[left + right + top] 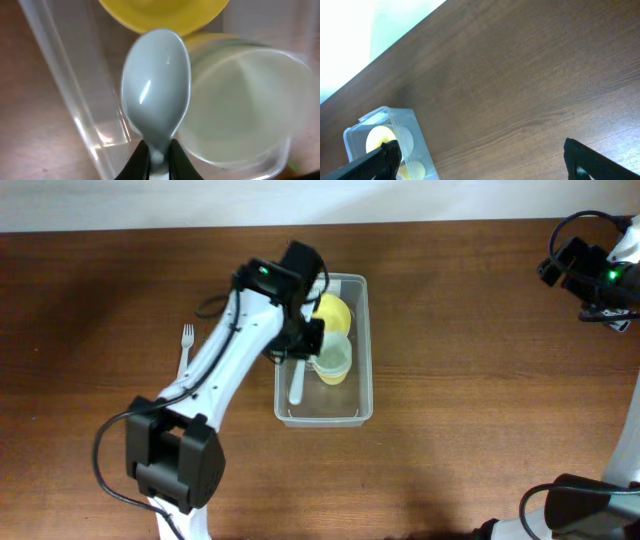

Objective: Pack container
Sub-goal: 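Carry the spoon into the container and release it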

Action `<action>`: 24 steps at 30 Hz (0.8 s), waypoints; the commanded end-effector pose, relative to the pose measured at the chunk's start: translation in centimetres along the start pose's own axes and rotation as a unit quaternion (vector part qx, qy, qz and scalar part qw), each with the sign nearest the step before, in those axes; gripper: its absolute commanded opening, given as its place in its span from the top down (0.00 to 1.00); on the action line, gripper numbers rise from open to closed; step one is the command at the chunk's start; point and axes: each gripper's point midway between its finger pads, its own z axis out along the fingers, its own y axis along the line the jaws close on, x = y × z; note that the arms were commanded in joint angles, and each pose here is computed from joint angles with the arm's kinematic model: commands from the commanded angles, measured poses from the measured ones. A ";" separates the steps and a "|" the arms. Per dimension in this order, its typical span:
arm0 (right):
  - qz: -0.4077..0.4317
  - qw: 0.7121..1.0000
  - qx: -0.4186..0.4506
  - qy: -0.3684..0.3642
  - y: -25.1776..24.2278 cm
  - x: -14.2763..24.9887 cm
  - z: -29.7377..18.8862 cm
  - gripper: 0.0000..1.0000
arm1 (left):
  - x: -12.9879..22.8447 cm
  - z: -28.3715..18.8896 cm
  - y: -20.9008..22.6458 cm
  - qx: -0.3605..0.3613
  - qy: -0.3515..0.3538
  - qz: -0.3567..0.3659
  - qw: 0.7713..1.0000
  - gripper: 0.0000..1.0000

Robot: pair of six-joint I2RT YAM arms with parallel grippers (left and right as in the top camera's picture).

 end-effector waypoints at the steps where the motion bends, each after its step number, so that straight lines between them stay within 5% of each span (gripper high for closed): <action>1: 0.003 1.000 -0.001 -0.003 0.0 -0.2 -0.2 0.01 | 0.4 0.7 -0.1 -0.009 0.005 -0.033 0.999 0.99; 24: 0.003 1.000 -0.001 -0.003 0.0 -0.2 -0.2 0.01 | 0.4 0.4 3.1 -0.122 -0.022 -0.089 0.988 0.99</action>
